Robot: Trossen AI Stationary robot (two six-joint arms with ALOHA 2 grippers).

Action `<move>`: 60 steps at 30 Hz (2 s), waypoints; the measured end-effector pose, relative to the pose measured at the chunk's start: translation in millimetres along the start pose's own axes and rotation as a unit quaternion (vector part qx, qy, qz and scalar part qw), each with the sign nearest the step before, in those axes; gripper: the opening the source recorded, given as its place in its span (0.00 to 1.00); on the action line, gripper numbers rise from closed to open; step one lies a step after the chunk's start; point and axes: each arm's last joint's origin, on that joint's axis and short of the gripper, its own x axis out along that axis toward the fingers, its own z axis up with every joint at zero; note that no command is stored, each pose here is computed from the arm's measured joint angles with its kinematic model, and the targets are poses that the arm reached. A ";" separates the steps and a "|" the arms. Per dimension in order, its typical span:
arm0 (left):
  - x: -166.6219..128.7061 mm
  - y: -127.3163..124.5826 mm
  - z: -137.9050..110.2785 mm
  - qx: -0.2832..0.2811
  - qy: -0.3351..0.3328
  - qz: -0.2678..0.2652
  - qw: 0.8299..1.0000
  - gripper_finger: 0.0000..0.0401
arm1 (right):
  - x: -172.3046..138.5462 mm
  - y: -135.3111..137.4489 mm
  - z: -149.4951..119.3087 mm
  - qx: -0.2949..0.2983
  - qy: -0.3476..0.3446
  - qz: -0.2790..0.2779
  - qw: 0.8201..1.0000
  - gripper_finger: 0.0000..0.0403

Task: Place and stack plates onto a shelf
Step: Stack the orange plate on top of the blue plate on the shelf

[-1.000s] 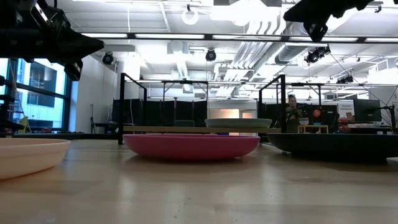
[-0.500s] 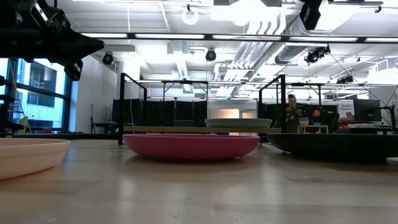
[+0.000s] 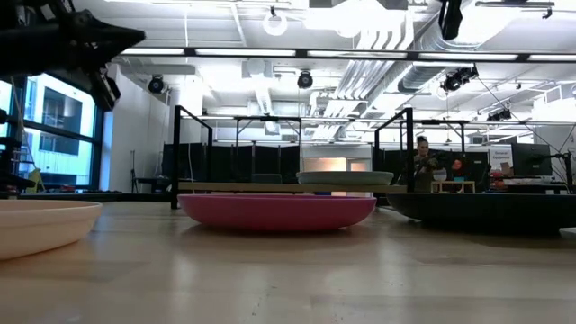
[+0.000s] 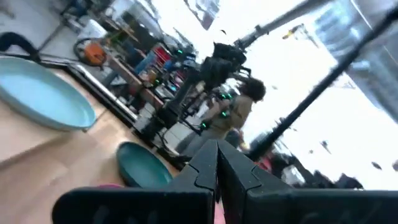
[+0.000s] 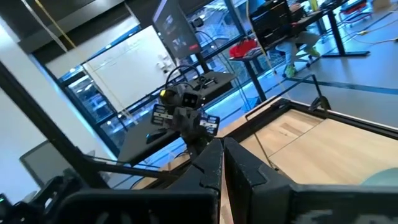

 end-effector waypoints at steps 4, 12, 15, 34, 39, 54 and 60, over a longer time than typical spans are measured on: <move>-0.1 1.8 1.8 -0.025 -0.031 0.031 0.999 0.00 | 0.1 -0.3 0.0 0.000 -0.002 -0.005 1.000 0.00; 1.2 -6.1 7.4 -0.077 -0.029 0.003 0.997 0.12 | 0.1 -0.1 -0.2 -0.001 0.001 -0.002 1.000 0.00; 4.9 -26.0 22.8 -0.064 -0.010 -0.032 0.997 0.22 | 0.1 0.0 -0.4 0.007 0.003 0.001 1.000 0.00; 58.6 -85.3 -24.8 0.125 0.597 0.172 0.774 0.33 | -0.5 -4.3 -10.1 0.005 0.057 -0.010 0.998 0.00; 64.4 -83.1 -64.0 0.199 0.621 0.211 0.728 0.33 | -2.0 -8.7 -18.4 -0.012 0.104 -0.025 0.994 0.00; 70.9 -66.1 -136.7 0.223 0.666 0.264 0.662 0.33 | -8.9 -19.9 -36.3 -0.053 0.211 -0.058 0.974 0.00; 71.1 -52.3 -153.1 0.213 0.678 0.310 0.632 0.33 | -10.0 -21.4 -38.1 -0.079 0.222 -0.059 0.970 0.00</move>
